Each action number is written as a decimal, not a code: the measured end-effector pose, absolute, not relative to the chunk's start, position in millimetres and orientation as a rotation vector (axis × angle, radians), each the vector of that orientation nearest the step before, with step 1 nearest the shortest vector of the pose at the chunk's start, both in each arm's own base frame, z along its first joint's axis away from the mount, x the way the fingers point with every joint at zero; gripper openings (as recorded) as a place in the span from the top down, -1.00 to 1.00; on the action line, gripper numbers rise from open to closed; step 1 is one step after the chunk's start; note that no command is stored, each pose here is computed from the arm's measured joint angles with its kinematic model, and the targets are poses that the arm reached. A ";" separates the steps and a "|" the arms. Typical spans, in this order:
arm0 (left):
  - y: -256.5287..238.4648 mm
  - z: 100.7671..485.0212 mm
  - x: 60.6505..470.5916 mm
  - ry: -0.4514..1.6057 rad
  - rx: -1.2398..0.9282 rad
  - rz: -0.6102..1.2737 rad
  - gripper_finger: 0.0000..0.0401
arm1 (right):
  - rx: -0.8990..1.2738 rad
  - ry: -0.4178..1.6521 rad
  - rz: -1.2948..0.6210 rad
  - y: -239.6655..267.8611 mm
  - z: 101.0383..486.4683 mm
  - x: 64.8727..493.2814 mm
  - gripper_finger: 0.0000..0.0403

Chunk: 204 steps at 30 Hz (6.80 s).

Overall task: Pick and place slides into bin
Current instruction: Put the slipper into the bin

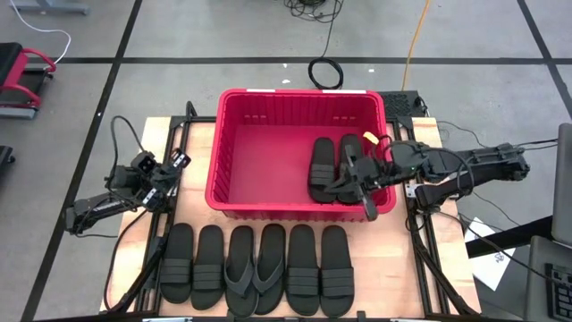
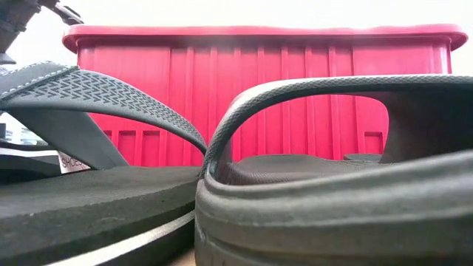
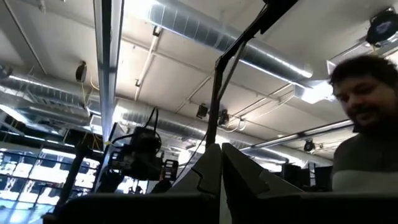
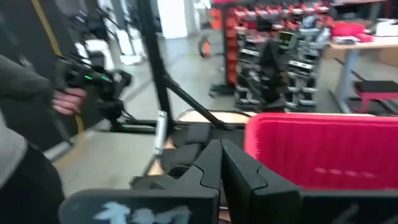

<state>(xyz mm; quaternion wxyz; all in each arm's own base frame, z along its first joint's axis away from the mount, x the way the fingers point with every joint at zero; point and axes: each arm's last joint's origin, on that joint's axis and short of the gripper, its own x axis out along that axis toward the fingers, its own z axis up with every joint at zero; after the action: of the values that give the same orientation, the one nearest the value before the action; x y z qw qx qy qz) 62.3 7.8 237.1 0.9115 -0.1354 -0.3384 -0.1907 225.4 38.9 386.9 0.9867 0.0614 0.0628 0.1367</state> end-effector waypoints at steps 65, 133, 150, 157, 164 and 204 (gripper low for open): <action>-91.9 429.8 264.3 -0.059 -0.018 -0.370 1.00 | 0.266 0.311 0.349 78.1 319.6 147.3 1.00; -159.9 419.3 245.3 -0.008 -0.232 -0.223 0.99 | 0.559 0.879 0.471 158.3 128.8 213.7 -0.06; -160.1 419.1 245.4 -0.009 -0.205 -0.225 0.99 | 0.691 0.835 0.629 167.5 155.6 218.1 0.96; -161.0 418.4 245.1 -0.001 -0.198 -0.250 0.99 | 0.701 0.726 0.754 178.1 204.3 207.0 0.97; -161.2 417.9 245.0 0.002 -0.180 -0.259 0.99 | 0.550 0.723 0.829 188.1 288.6 198.6 0.98; -88.0 438.3 183.8 0.119 -0.170 0.030 0.99 | 0.184 0.577 0.268 -171.4 342.4 326.1 0.96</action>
<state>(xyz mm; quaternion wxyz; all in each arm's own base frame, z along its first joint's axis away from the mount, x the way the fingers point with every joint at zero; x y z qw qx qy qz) 183.8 -88.0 438.3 0.9945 -0.0851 0.0591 0.0150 326.1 -171.4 342.4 0.9456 0.0905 0.2835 0.1313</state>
